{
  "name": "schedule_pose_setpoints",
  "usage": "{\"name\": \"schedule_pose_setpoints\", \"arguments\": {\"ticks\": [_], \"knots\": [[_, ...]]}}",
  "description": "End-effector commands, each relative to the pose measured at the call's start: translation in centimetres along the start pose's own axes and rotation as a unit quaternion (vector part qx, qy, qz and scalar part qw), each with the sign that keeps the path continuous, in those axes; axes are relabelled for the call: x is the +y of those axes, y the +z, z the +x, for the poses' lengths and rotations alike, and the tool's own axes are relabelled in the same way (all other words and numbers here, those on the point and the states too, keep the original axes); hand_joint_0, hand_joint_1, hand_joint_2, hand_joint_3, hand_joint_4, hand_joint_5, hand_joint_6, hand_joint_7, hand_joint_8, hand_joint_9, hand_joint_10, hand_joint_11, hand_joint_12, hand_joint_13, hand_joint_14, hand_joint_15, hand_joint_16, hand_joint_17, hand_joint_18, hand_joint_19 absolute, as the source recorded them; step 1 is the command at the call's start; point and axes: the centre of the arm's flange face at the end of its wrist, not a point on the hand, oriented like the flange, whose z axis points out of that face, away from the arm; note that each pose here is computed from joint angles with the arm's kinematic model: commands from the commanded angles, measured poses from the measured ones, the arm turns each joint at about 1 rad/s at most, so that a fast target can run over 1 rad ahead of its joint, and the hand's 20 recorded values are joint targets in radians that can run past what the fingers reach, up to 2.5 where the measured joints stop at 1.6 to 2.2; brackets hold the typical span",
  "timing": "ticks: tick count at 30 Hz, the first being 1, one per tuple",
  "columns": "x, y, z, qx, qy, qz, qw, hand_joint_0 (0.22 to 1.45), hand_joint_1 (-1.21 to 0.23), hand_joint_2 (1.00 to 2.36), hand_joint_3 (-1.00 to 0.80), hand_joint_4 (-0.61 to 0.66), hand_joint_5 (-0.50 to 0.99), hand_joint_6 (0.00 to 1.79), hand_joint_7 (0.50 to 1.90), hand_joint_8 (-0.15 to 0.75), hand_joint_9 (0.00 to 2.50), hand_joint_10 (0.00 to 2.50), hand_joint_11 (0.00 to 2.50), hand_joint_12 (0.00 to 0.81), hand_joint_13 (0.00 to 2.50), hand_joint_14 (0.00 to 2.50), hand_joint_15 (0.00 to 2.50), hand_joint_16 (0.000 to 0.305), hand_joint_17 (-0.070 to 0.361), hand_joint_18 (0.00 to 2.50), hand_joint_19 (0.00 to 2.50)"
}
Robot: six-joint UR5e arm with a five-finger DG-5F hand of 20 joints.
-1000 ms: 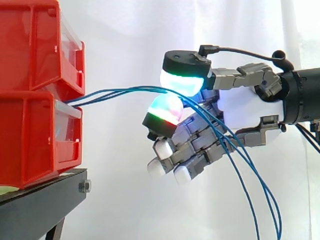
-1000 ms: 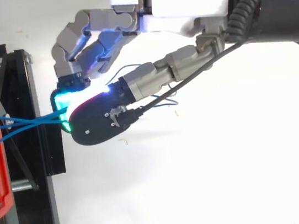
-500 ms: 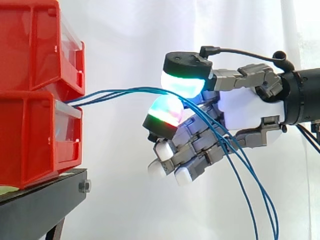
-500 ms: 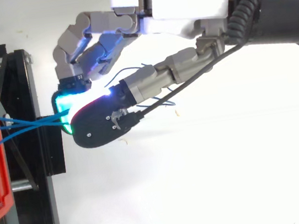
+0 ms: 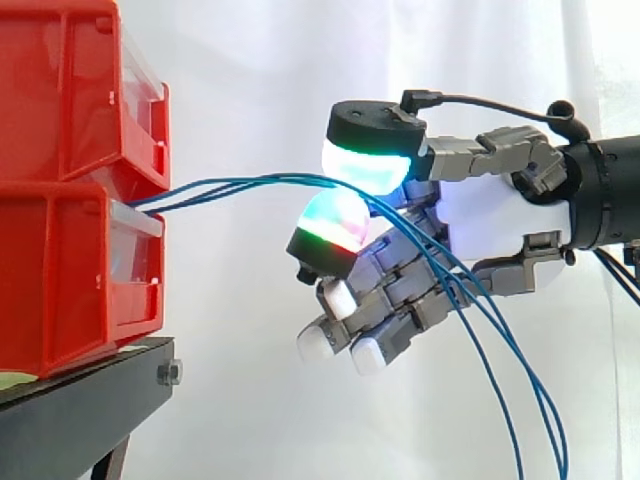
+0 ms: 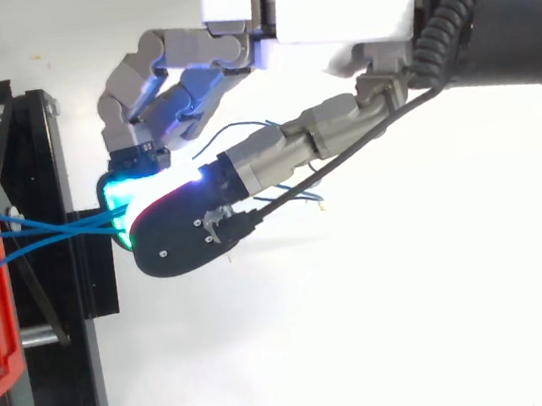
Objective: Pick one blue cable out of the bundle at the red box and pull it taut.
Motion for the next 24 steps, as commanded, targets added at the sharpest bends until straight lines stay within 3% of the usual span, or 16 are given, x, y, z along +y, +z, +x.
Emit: {"name": "schedule_pose_setpoints", "arguments": {"ticks": [1, 18, 24], "knots": [[-0.02, -0.02, -0.06, 0.000, 0.001, 0.001, 1.0000, 0.67, -0.82, 1.02, -0.24, 0.24, -0.18, 0.86, 0.84, 0.385, 1.06, 0.01, 1.16, 0.365, 0.60, 0.01, 0.30, 0.051, 0.114, 0.60, 0.36], [0.58, 0.07, -0.08, 0.000, -0.001, -0.002, 1.0000, 0.68, -0.82, 1.01, -0.26, 0.24, -0.18, 0.85, 0.82, 0.377, 1.07, 0.01, 1.21, 0.366, 0.61, 0.01, 0.31, 0.051, 0.115, 0.60, 0.36], [0.58, 0.07, -0.08, 0.000, 0.000, -0.002, 1.0000, 0.69, -0.87, 1.01, -0.36, 0.24, -0.19, 0.85, 0.83, 0.371, 1.03, 0.01, 1.20, 0.366, 0.60, 0.01, 0.31, 0.051, 0.115, 0.59, 0.34]]}}
